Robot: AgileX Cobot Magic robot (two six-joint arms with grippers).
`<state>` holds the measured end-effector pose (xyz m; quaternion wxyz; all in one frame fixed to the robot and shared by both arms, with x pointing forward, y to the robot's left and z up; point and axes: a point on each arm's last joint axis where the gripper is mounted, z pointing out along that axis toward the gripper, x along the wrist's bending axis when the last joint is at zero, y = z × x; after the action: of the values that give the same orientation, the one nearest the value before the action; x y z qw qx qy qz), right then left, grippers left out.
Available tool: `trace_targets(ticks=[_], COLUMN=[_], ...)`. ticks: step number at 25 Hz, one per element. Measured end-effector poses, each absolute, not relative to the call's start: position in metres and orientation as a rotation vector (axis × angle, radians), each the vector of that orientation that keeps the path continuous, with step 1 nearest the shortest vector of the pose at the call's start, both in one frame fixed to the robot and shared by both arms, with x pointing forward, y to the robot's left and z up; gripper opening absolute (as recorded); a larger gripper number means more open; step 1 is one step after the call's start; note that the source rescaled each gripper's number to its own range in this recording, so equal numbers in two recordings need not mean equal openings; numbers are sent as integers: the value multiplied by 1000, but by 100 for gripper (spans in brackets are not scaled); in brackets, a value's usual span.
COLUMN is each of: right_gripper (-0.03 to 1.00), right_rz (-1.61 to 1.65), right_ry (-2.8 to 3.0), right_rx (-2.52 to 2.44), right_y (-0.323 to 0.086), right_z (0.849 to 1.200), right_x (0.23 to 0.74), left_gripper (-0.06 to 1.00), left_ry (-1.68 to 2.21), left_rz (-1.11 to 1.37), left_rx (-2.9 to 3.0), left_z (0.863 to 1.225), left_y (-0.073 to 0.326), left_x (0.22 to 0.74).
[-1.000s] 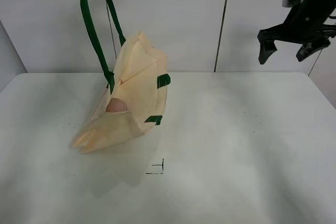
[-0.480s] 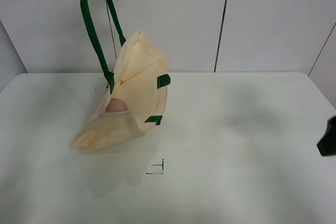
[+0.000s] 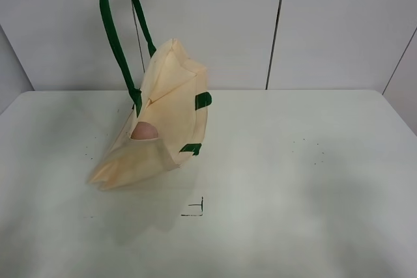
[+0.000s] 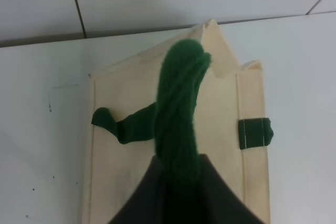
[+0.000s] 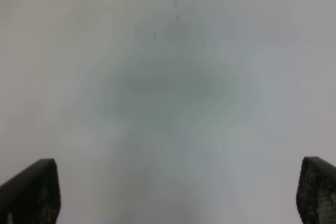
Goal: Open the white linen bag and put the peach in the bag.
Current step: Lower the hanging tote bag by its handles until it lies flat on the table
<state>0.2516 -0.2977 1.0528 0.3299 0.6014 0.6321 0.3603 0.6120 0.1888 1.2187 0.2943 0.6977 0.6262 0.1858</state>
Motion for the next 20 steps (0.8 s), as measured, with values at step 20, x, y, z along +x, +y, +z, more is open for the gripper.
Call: trace_targets(ticks=[20], right_gripper=[100], right_rz=[1006], right_ry=[1549], right_rx=[1530], right_y=[-298], right_z=[1053], right_x=[235], left_gripper=[0], left_ry=[1741], left_rz=[420], left_rx=[1942], left_z=[1177], left_y=[182], left_x=[632])
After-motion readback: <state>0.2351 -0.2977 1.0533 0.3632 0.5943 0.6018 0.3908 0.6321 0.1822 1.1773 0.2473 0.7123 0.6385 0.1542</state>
